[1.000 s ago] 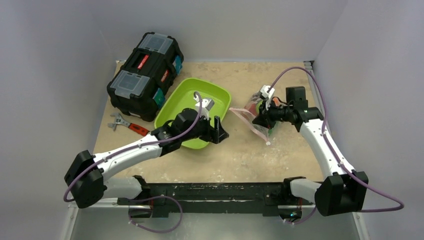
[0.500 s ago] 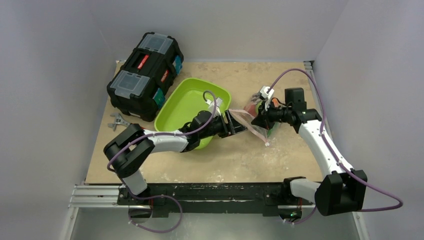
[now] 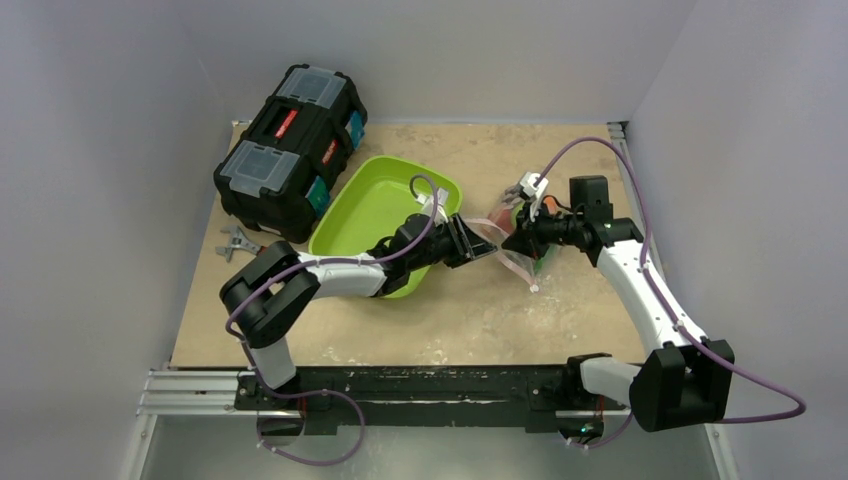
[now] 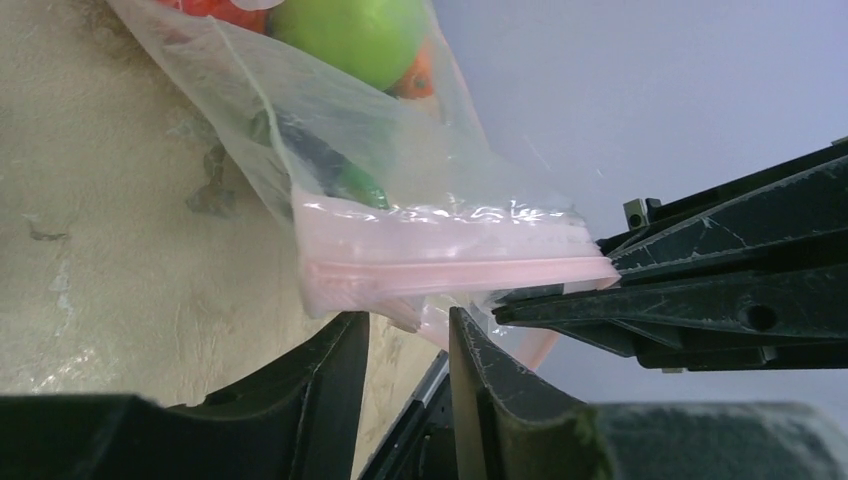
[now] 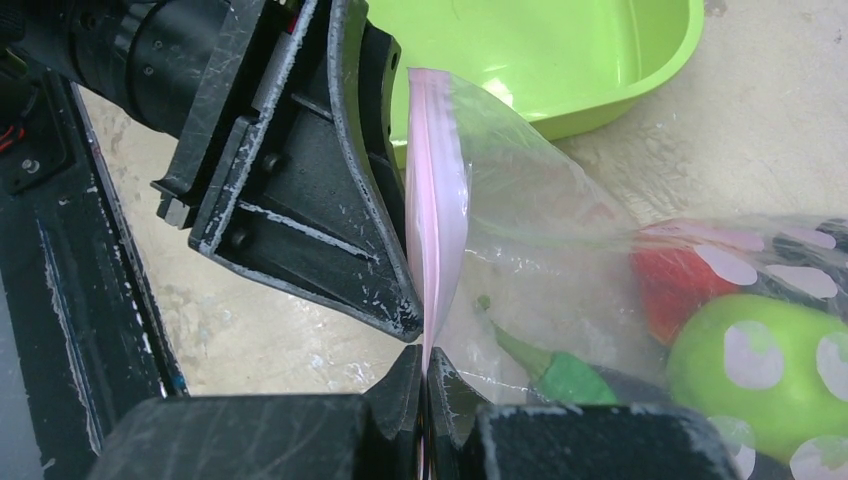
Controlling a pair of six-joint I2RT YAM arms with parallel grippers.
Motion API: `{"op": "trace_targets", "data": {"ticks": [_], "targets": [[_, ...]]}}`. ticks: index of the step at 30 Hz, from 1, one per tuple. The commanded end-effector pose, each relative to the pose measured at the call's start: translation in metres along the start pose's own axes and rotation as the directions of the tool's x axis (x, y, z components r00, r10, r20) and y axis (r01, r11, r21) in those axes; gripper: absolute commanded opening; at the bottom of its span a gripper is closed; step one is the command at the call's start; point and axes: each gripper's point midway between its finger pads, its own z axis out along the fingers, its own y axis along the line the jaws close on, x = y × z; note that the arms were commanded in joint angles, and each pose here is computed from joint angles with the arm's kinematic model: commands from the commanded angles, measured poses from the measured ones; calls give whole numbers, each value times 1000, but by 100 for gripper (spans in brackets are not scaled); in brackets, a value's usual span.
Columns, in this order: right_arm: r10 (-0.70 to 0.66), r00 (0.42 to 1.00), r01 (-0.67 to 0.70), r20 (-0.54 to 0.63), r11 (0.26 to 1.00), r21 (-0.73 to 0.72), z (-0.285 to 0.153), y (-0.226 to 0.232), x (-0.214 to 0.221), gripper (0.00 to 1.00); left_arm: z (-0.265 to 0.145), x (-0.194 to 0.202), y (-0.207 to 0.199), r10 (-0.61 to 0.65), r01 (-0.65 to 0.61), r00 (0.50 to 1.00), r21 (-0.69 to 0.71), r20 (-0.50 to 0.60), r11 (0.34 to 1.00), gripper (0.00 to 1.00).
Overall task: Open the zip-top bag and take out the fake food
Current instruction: Open the zipper of the food storage bag at the center of the board.
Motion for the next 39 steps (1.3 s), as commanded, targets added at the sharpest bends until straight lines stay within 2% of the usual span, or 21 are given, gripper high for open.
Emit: {"op": "trace_targets", "data": {"ticks": [1, 6, 8, 10, 11, 15, 18, 22, 25, 27, 39], "targets": [[-35, 998, 35, 44, 999, 0, -3, 3, -11, 0, 6, -12, -12, 7, -7, 999, 6, 43, 1000, 32], [-39, 998, 38, 43, 999, 5, -4, 2, -11, 0, 12, -17, -10, 20, -20, 998, -9, 51, 1000, 25], [-41, 998, 40, 41, 999, 11, -4, 2, -11, 0, 12, -17, -9, 26, -26, 998, -9, 50, 1000, 16], [-43, 998, 42, 40, 999, 20, -4, 0, -10, 0, 12, -15, -8, 28, -28, 999, -4, 44, 1000, 1], [-46, 998, 45, 36, 998, 35, -5, -2, -10, 0, 10, -14, -8, 23, -23, 999, 2, 40, 1000, 0], [-67, 997, 65, 27, 994, 92, -6, -12, -7, 0, -4, -4, -16, -19, 19, 1000, 35, -2, 999, 0], [-120, 993, 118, 13, 986, 116, -5, -13, -6, 0, -21, 14, -25, -97, 102, 991, 51, -94, 993, 0], [-170, 985, 170, -5, 980, 104, 1, -6, -3, 0, -43, 33, -7, -186, 178, 970, -62, -158, 982, 0], [-189, 982, 189, -9, 977, 95, 4, -2, -2, 0, -57, 45, 16, -222, 190, 960, -189, -168, 963, 0], [-198, 980, 198, -7, 976, 92, 4, -1, -2, 0, -61, 48, 25, -233, 195, 959, -217, -161, 956, 0], [-227, 974, 227, 21, 974, -7, 11, 19, 0, 0, -69, 55, 20, -232, 189, 952, -213, -198, 959, 0]]}}
